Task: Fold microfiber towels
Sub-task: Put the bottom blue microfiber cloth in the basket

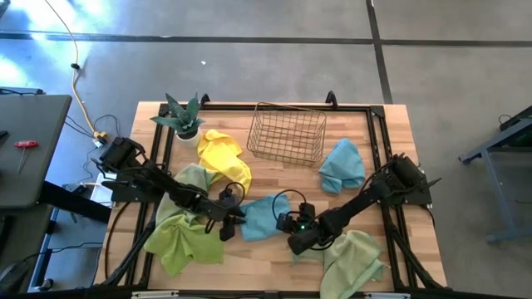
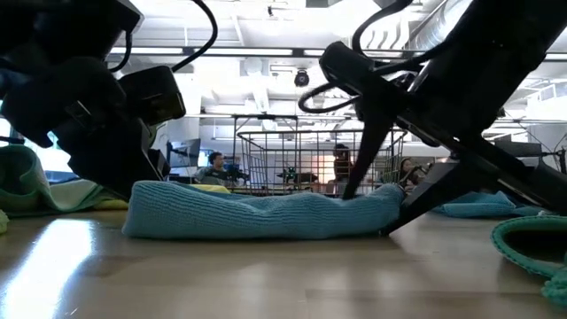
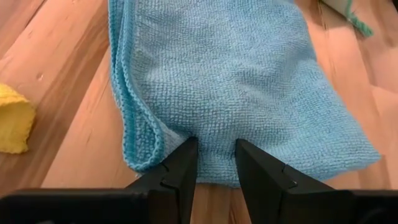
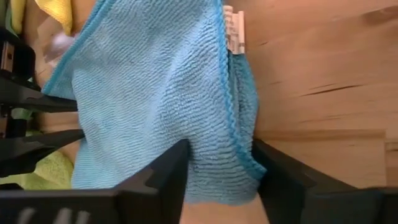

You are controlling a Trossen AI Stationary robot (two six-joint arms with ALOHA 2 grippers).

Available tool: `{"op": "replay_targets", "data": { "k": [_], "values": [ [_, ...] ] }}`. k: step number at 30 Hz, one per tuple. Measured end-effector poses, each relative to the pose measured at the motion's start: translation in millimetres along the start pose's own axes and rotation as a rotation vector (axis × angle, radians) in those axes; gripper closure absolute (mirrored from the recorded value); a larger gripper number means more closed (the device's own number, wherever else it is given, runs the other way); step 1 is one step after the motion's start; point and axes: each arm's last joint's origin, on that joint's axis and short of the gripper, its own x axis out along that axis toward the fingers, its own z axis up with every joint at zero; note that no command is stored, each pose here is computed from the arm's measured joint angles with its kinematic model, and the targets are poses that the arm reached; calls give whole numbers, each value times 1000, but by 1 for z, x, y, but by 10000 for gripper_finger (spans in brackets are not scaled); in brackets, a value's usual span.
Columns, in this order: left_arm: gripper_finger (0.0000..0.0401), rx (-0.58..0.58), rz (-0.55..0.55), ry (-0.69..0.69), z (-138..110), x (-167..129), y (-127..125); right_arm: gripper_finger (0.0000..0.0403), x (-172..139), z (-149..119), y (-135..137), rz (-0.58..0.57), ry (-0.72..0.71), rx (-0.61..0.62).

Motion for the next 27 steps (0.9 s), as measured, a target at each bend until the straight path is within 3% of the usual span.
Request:
{"op": "replay_targets", "data": {
  "k": [8,16,22,27],
  "values": [
    [298,-7,-43,-8,2,-1,-2,389,0,-1,-3,-11,-2,-44],
    [274,10,-209,-26,24,-12,-19,399,-4,-5,0,-5,17,-97],
    [238,36,-275,-97,45,-26,-31,401,-7,-8,17,26,46,-162],
    [231,20,-335,-139,57,-36,-37,402,-12,-9,37,45,58,-250]
  ]
}}
